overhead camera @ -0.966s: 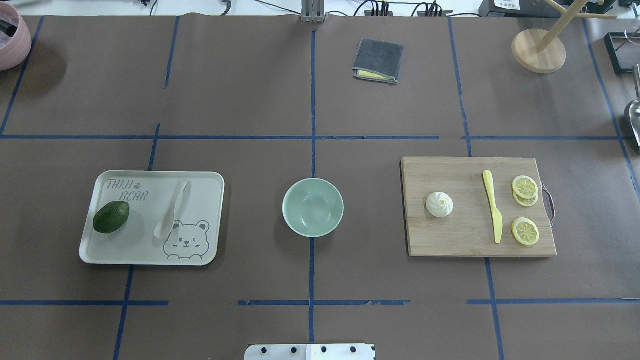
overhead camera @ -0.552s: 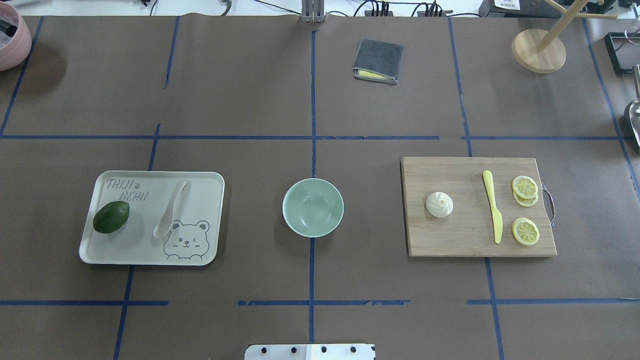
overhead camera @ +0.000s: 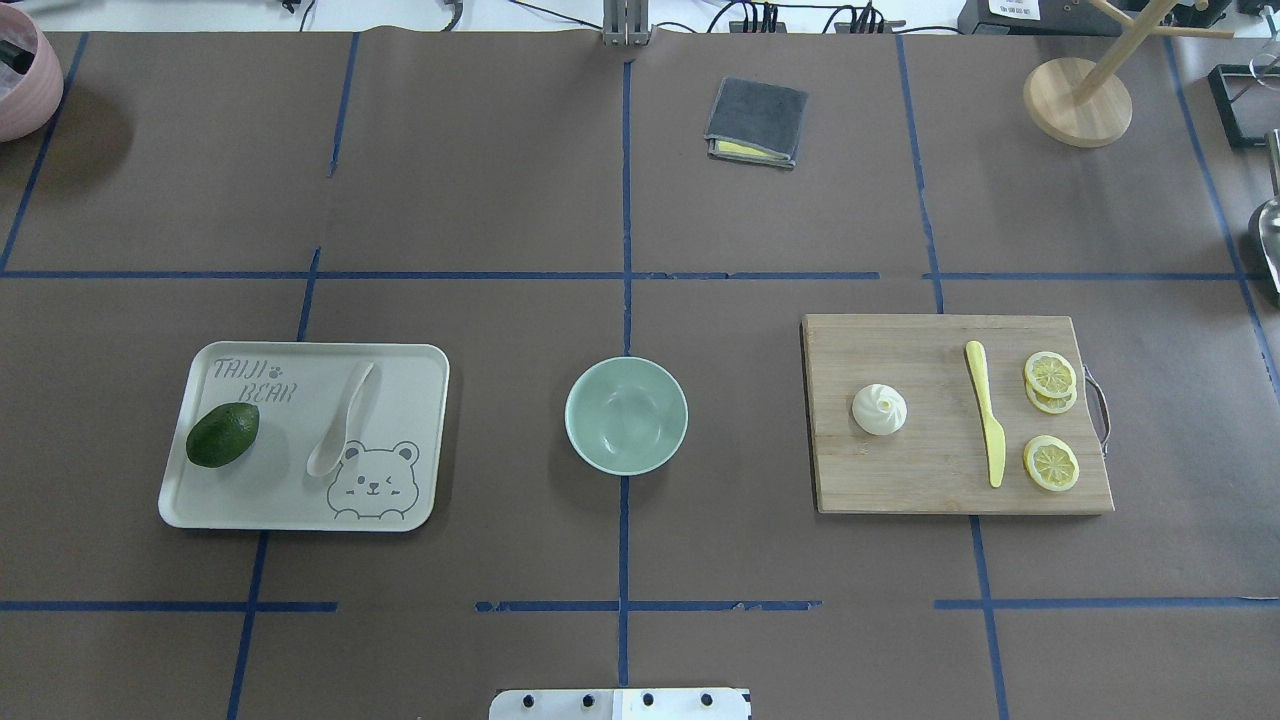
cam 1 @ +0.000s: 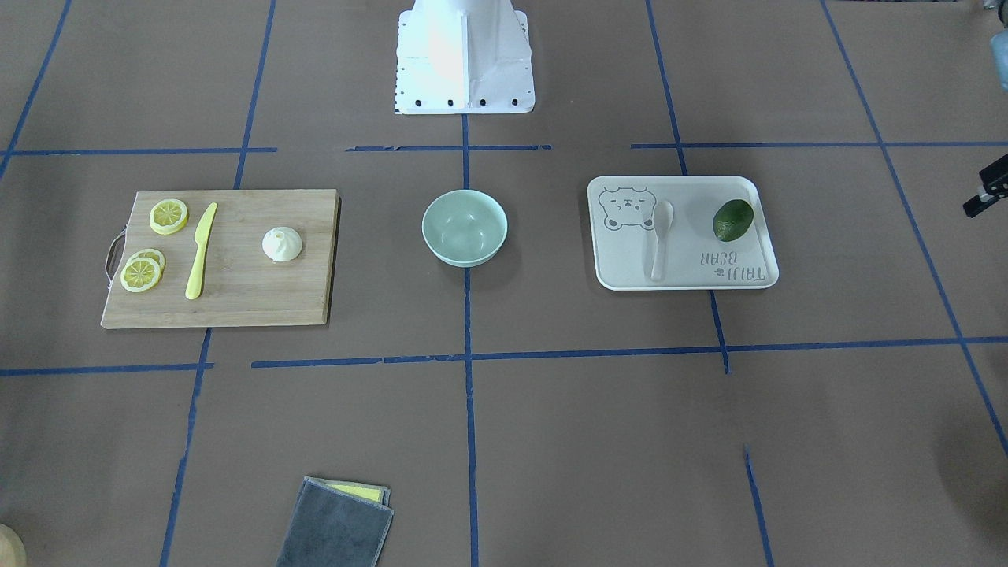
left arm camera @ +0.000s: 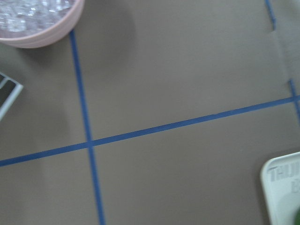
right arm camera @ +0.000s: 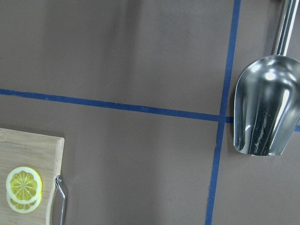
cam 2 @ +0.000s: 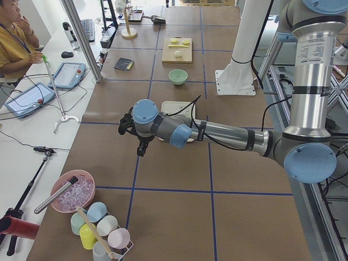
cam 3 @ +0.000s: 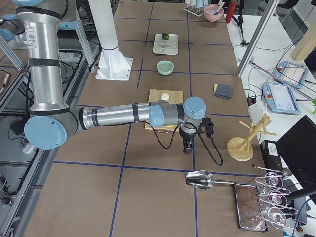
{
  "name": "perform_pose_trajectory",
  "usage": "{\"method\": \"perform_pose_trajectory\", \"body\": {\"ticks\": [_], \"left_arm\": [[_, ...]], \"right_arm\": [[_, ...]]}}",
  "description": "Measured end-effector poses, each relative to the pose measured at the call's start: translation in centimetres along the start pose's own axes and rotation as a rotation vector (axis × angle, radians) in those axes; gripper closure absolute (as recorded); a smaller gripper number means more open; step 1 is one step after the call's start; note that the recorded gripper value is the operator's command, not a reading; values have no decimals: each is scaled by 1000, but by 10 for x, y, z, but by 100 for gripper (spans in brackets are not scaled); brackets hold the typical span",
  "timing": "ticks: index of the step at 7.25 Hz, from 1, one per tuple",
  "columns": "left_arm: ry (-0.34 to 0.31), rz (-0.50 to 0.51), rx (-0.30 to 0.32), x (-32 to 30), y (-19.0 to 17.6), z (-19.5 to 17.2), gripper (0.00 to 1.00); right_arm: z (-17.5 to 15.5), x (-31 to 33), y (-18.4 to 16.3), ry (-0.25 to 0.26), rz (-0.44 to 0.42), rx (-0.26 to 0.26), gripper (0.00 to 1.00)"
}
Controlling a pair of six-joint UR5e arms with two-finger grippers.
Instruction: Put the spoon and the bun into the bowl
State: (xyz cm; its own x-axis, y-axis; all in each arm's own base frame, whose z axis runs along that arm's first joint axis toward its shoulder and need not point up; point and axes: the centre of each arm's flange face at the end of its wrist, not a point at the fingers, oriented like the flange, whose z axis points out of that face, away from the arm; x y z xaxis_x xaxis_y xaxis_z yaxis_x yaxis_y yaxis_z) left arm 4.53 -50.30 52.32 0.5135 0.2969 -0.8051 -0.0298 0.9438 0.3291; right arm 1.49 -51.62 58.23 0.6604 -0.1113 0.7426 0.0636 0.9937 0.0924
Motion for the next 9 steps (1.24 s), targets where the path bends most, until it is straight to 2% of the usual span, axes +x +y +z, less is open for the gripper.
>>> {"method": "perform_pose_trajectory", "body": {"ticks": [1,2,3,5,6,8,9], "left_arm": [[50,46,18,40,-3,26,0],[91,51,40,84,-6,51,0],[102,27,62,138,-8,84,0],[31,-36,148,237,0,157,3],[-2,-52,128,268,5,185,13],[-66,-59,28,305,19,228,18],[-82,-59,3,309,23,239,18]], "right_arm": [[0,0,0,0,-2,0,0],[0,0,-1,0,-7,0,0],[-1,-1,-1,0,-12,3,0],[-1,-3,-3,-1,-19,2,0],[1,-5,-3,-2,-22,0,0],[6,-8,-3,-4,-47,-3,0],[13,-7,-1,-6,-83,11,0]]}}
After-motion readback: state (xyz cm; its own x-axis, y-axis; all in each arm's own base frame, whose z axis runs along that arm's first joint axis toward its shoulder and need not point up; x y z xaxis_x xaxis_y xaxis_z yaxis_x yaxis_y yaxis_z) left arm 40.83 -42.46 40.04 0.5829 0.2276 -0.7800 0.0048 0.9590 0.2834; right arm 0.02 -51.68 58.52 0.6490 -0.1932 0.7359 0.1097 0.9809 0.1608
